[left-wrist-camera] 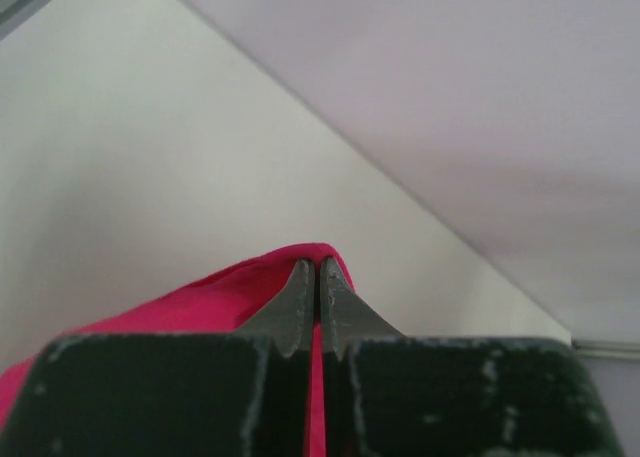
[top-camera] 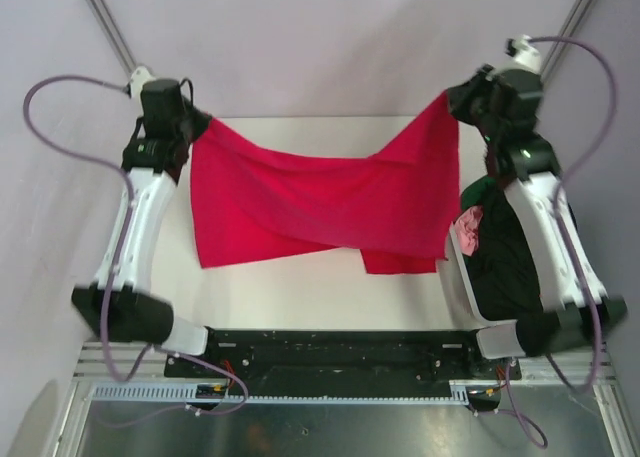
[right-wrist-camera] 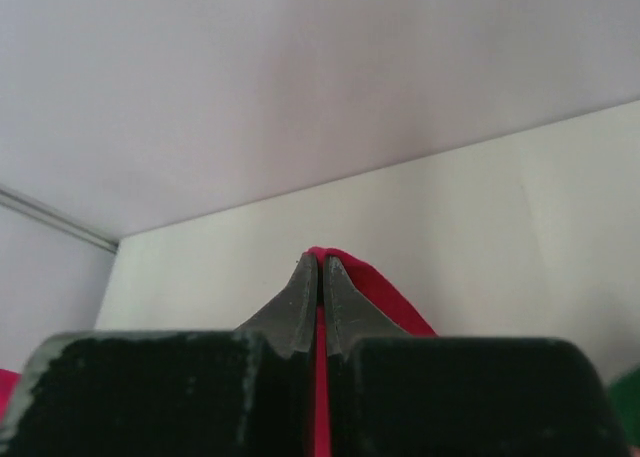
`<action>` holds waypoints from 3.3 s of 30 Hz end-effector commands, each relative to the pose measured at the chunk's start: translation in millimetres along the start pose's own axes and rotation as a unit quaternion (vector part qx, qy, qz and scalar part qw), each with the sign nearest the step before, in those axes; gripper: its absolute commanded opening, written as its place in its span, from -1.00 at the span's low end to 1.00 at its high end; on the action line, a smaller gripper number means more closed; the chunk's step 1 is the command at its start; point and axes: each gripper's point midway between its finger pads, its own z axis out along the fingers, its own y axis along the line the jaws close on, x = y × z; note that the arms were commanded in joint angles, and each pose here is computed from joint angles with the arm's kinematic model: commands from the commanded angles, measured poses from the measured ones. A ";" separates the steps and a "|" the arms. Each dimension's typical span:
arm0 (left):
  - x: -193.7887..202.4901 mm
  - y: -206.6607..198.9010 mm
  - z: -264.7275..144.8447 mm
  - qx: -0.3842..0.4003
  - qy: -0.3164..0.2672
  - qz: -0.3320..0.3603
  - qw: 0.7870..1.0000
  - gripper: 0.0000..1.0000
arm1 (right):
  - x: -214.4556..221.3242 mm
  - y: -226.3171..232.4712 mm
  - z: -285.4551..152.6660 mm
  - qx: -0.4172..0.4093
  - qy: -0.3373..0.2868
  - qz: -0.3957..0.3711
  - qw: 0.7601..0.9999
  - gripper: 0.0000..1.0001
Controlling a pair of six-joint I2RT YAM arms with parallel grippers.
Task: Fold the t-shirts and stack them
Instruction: Flatten out the tshirt, then grap the side of the flattened tshirt closest away from the robot with both arms
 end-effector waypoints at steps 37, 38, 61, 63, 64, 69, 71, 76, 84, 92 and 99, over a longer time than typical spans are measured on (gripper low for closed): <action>152.8 229.7 60.2 -0.156 0.183 -0.120 0.963 -1.00 | 308.3 -79.2 -99.4 0.114 0.332 0.050 0.935 -1.00; 157.2 235.5 58.0 -0.163 0.186 -0.116 0.962 -1.00 | 319.6 -82.9 -106.8 0.117 0.346 0.053 0.929 -1.00; 170.9 260.6 17.0 -0.189 0.184 -0.047 0.963 -0.04 | 339.6 -88.4 -203.0 0.131 0.419 0.079 0.895 -0.97; 174.5 263.5 11.0 -0.190 0.183 -0.043 0.964 0.09 | 339.8 -90.7 -193.7 0.132 0.412 0.069 0.899 -0.93; 177.1 265.0 8.0 -0.191 0.184 -0.043 0.963 0.12 | 340.8 -91.6 -188.9 0.133 0.411 0.066 0.899 -0.93; 188.8 281.3 -5.5 -0.221 0.181 -0.038 0.958 0.10 | 345.9 -85.3 -160.2 0.116 0.404 0.063 0.905 -0.97; 191.9 288.2 -9.6 -0.237 0.179 -0.038 0.954 0.05 | 347.0 -86.1 -152.5 0.113 0.401 0.058 0.907 -0.97; 195.7 297.5 -12.0 -0.257 0.181 -0.032 0.949 -0.07 | 348.6 -90.3 -141.6 0.107 0.401 0.038 0.909 -0.97; 199.2 304.3 -1.3 -0.277 0.200 -0.028 0.939 -0.15 | 344.6 -92.3 -140.3 0.093 0.400 0.022 0.912 -0.97; 194.7 308.9 9.2 -0.295 0.198 -0.027 0.934 -0.19 | 342.4 -90.2 -140.3 0.082 0.399 0.019 0.913 -0.98; 190.7 312.4 15.7 -0.307 0.195 -0.024 0.931 -0.24 | 342.9 -94.4 -139.0 0.085 0.401 0.013 0.912 -0.99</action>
